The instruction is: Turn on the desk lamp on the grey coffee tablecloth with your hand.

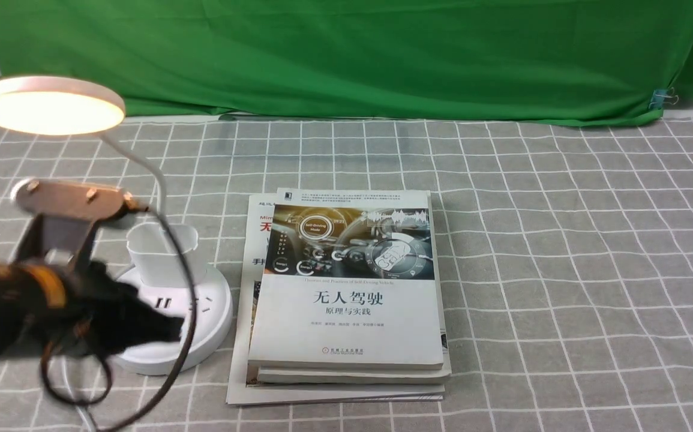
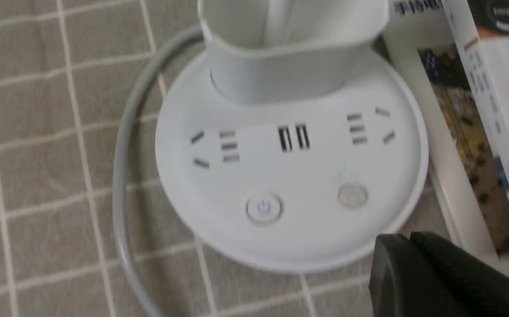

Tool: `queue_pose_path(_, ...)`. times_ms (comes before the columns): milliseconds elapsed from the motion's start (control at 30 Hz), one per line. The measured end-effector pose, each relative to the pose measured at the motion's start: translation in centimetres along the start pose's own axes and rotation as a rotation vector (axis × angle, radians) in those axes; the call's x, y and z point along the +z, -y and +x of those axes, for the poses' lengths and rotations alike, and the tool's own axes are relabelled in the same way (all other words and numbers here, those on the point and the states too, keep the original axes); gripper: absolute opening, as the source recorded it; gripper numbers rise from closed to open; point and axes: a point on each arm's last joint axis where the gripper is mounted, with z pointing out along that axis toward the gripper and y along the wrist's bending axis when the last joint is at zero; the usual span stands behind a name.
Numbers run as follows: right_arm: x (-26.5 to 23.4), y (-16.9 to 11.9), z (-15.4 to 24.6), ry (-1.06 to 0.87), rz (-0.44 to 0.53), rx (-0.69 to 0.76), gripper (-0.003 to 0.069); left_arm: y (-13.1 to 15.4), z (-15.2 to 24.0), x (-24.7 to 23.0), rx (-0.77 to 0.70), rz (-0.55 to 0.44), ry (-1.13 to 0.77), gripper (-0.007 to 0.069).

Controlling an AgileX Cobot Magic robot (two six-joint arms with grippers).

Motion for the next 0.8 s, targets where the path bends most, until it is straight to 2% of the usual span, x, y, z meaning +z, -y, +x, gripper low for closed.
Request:
queue_pose_path(200,0.0,0.0,0.0,0.000,0.000,0.000,0.0245,0.0,3.9,-4.3,-0.044,0.030,0.066,0.0005)
queue_pose_path(400,0.0,0.0,0.0,0.000,0.000,0.000,0.0245,0.1,5.8,-11.5,-0.055,0.091,0.473,0.0005)
queue_pose_path(567,0.0,0.0,0.0,0.000,0.000,0.000,0.0245,-0.2,7.9,-15.1,-0.034,0.094,0.732,0.0005)
queue_pose_path(800,0.0,0.0,0.0,0.000,0.000,0.000,0.0245,-0.4,9.4,-16.9,-0.023,0.093,0.864,0.0005)
